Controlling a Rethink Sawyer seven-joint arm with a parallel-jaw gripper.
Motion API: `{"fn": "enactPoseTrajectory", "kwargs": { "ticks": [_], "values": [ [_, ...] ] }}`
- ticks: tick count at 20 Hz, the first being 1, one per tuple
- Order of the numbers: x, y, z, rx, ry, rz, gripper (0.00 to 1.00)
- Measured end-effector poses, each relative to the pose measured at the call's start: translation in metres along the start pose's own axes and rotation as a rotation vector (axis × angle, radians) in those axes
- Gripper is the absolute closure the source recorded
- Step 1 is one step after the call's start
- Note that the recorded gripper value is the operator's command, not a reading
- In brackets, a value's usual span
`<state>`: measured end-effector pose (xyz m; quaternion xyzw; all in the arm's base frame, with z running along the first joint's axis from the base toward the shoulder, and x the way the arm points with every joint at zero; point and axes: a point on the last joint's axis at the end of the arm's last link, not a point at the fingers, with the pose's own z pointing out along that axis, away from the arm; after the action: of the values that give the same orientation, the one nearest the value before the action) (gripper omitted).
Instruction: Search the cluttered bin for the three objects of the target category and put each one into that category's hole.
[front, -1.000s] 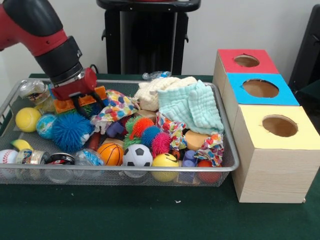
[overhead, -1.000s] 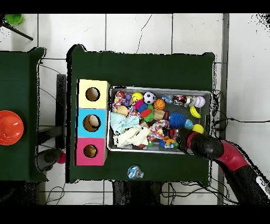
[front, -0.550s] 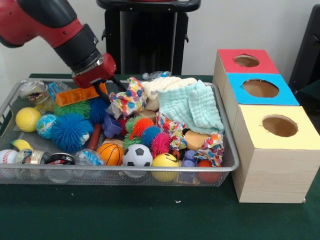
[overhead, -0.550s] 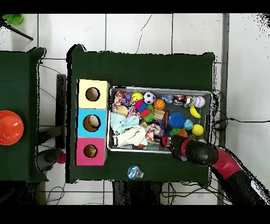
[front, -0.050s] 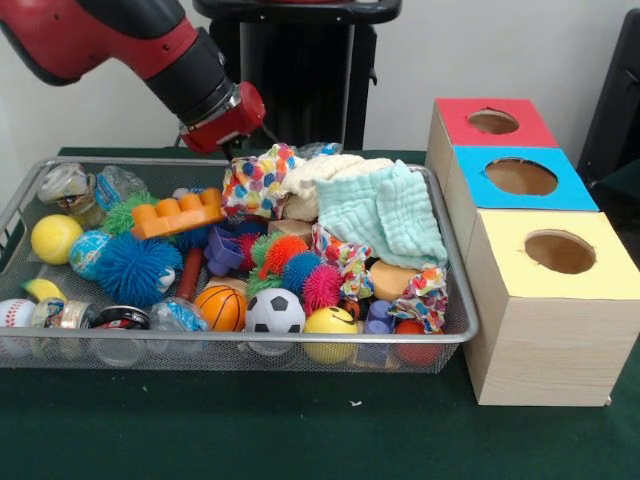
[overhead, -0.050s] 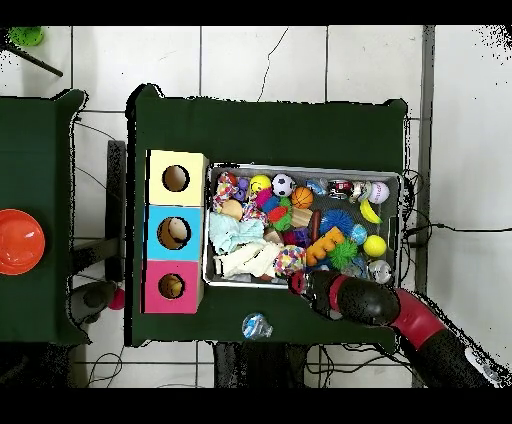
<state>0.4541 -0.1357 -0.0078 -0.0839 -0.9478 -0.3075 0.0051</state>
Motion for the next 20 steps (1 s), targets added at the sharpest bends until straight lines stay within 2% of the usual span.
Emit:
{"fn": "enactPoseTrajectory", "kwargs": {
  "ticks": [4, 6, 10, 12, 14, 17, 20],
  "values": [
    [-0.007, 0.002, -0.005, 0.018, -0.044, -0.025, 0.00],
    [-0.014, 0.003, -0.007, 0.034, -0.086, -0.047, 0.00],
    [-0.029, 0.005, -0.011, 0.070, -0.196, -0.112, 0.00],
    [-0.039, 0.006, -0.015, 0.098, -0.284, -0.166, 0.00],
    [-0.043, 0.007, -0.016, 0.108, -0.310, -0.184, 0.00],
    [-0.051, 0.009, -0.023, 0.144, -0.369, -0.242, 0.00],
    [-0.055, 0.012, -0.028, 0.181, -0.377, -0.293, 0.00]
  ]
}}
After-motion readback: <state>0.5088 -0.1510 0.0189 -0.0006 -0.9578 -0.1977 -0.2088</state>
